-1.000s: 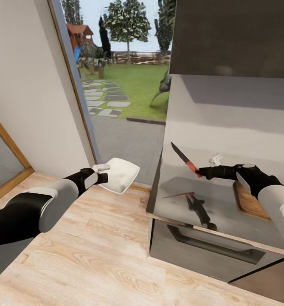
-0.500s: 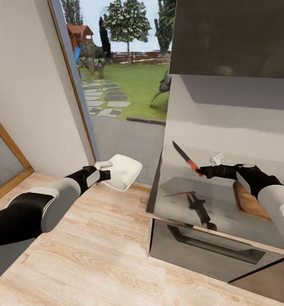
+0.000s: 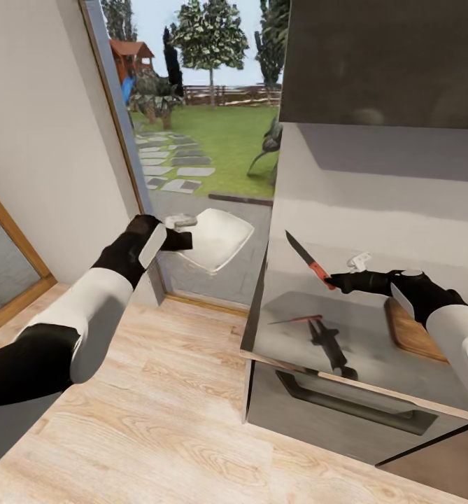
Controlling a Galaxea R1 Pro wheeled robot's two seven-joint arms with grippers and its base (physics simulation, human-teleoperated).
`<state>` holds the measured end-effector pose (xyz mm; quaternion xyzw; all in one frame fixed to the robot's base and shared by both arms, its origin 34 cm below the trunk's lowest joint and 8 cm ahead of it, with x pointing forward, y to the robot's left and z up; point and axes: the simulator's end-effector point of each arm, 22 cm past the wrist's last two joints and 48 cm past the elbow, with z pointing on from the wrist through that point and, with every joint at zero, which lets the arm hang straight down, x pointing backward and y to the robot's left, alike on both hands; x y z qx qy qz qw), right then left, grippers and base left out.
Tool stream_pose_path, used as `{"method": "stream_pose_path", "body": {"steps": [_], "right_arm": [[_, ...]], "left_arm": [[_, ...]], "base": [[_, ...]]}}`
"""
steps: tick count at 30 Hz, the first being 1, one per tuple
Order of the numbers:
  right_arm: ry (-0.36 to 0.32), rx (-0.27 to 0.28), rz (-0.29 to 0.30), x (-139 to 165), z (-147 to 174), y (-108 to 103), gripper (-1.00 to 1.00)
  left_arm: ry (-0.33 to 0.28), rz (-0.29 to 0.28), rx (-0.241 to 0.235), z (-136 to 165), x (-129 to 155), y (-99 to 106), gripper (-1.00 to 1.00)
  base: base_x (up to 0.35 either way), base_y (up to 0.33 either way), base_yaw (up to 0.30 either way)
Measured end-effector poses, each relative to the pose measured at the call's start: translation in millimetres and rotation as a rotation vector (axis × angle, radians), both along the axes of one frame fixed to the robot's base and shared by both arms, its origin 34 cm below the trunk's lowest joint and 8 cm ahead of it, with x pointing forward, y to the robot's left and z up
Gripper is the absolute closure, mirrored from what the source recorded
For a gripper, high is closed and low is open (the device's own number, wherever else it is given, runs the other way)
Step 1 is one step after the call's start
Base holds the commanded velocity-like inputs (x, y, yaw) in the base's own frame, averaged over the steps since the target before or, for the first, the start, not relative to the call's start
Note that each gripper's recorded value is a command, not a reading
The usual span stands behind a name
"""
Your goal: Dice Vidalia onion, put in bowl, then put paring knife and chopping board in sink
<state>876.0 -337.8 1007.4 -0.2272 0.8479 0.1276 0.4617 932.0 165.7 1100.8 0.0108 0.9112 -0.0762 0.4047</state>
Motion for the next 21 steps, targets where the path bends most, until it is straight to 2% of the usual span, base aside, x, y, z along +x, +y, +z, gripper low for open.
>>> {"method": "stream_pose_path", "body": {"steps": [2, 5, 10, 13, 17, 21], "right_arm": [[-0.001, -0.003, -0.003, 0, 0, -3, 1.0], [-0.005, -0.008, -0.009, 0, 2, -9, 1.0], [-0.01, -0.017, -0.028, -1, 6, -25, 1.0], [-0.02, -0.006, -0.048, 0, 11, -34, 1.0], [-0.041, 0.014, -0.088, 4, 19, -47, 1.0], [-0.068, -0.007, -0.14, 8, 28, -70, 1.0]], "left_arm": [[0.0, -0.026, 0.004, 18, -3, -9, 1.0], [0.015, -0.047, 0.011, 28, -9, -16, 1.0], [0.046, -0.058, 0.016, 22, -14, -20, 1.0], [0.055, -0.074, 0.008, 21, -17, -32, 1.0], [0.073, -0.086, 0.005, 15, -21, -41, 1.0], [0.107, -0.088, 0.007, 1, -25, -42, 1.0]], "base": [[0.0, 0.0, 0.0], [0.0, 0.0, 0.0], [0.0, 0.0, 0.0], [0.0, 0.0, 0.0], [0.0, 0.0, 0.0], [0.0, 0.0, 0.0]]}}
